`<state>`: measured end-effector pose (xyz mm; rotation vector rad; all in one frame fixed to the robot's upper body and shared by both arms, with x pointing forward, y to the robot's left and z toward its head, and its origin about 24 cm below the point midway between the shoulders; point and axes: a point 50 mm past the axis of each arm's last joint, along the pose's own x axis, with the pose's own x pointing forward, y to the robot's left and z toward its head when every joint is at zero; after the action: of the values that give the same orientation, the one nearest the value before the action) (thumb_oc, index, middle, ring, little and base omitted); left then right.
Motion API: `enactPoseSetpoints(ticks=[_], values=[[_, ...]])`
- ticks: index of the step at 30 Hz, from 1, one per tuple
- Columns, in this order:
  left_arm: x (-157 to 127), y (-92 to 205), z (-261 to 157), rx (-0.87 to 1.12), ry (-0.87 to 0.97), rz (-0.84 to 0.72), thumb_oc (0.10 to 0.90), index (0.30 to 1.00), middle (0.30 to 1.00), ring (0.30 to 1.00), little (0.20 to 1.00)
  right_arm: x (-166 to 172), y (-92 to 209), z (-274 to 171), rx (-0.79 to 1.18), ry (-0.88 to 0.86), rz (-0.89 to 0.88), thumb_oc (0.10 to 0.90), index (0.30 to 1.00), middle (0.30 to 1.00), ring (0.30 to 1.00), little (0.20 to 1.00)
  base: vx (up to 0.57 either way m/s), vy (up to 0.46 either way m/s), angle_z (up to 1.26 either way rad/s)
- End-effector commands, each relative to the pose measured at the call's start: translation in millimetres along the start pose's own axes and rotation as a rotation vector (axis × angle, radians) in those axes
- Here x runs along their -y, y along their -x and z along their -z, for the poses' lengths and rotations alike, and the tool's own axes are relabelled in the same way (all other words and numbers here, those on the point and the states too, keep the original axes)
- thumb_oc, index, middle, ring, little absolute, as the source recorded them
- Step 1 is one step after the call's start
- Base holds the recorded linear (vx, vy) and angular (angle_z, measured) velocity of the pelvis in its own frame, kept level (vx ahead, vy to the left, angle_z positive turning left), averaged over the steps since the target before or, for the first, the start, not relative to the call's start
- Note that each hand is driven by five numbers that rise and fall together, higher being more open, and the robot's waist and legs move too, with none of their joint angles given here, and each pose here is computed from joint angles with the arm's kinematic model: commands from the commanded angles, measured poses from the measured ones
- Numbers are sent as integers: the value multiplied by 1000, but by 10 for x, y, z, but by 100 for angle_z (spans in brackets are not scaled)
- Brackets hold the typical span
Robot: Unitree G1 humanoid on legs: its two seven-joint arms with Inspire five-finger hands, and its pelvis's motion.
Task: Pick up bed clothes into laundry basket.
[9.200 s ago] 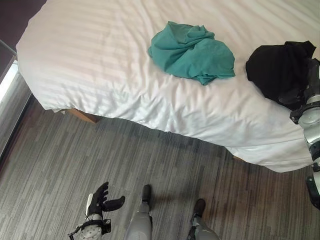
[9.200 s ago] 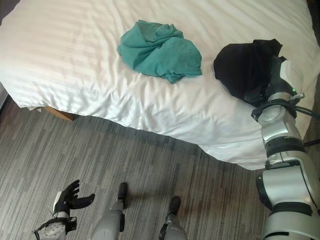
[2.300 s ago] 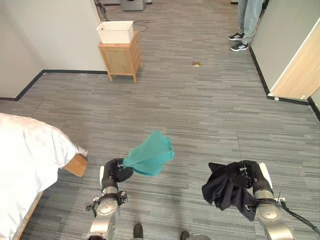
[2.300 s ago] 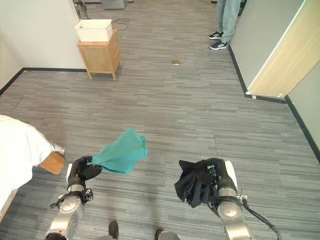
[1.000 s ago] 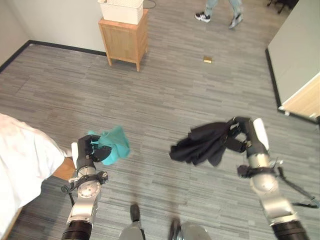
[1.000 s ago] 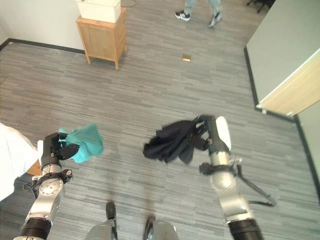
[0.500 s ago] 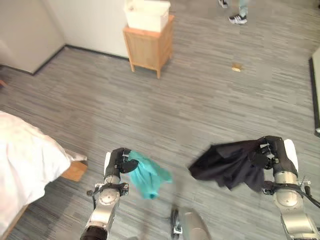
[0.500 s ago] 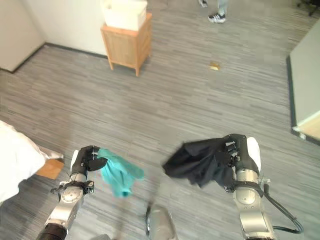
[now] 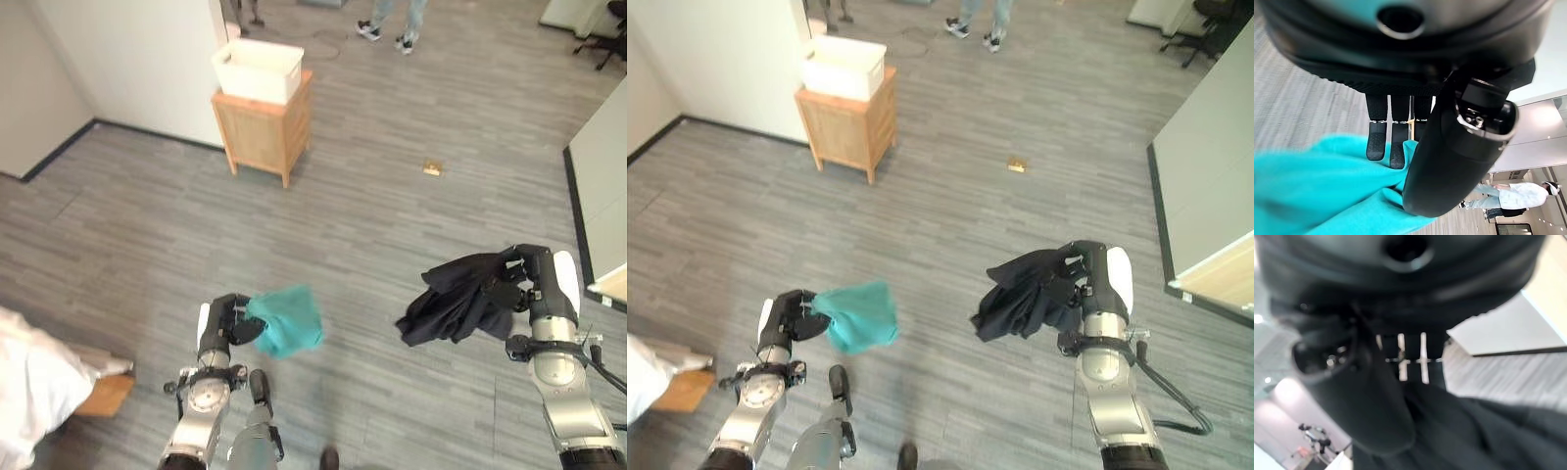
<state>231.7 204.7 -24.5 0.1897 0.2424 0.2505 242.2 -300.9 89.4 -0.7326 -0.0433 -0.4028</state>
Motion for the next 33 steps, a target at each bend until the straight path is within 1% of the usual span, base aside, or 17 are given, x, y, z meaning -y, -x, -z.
enactPoseSetpoints(ticks=[1,2,3,4,7,10,13,14,18,23,26,29,33], values=[[-256,-68,-764,375,47,-90,400,300,300,300,300,342,-233,-630,303,-4,158,400,300,300,300,300,400,179,-37],[-287,-69,-745,367,41,-102,400,300,300,300,300,310,-230,-641,308,-3,147,400,300,300,300,300,467,208,-50],[-315,-77,-724,353,36,-110,400,300,300,300,300,206,-234,-667,309,-14,119,400,300,300,300,300,369,162,-34],[-322,-78,-726,354,35,-112,400,300,300,300,300,201,-235,-671,310,-15,119,400,300,300,300,300,329,164,-10],[-326,-110,-798,378,19,-103,400,300,300,300,300,59,-293,-838,360,-29,97,400,300,300,300,300,233,165,14],[-326,-168,-888,406,2,-102,400,300,300,300,300,-89,-401,-1060,413,-71,81,400,300,300,300,300,228,147,31],[-378,-224,-921,412,-17,-105,400,300,300,300,300,-207,-594,-1242,433,-54,58,400,300,300,300,300,318,-33,24],[-398,-222,-924,419,-33,-90,400,300,300,300,300,-211,-693,-1229,406,-11,60,400,300,300,300,300,338,-55,48],[-485,-269,-942,422,-86,-109,400,300,300,300,300,-230,-773,-1182,360,3,61,400,300,300,300,300,250,-47,84],[-553,-322,-957,418,-125,-127,400,300,300,300,300,-252,-690,-1022,321,-26,31,400,300,300,300,300,286,-5,79],[-528,-334,-958,419,-135,-114,400,300,300,300,300,-255,-638,-945,307,-33,19,400,300,300,300,300,82,-5,60],[-530,-288,-827,374,-121,-124,400,300,300,300,300,-290,-570,-866,288,-48,-3,400,300,300,300,300,92,-41,40],[-482,-258,-793,368,-100,-109,400,300,300,300,300,-297,-532,-872,308,-44,-14,400,300,300,300,300,44,-32,10]])
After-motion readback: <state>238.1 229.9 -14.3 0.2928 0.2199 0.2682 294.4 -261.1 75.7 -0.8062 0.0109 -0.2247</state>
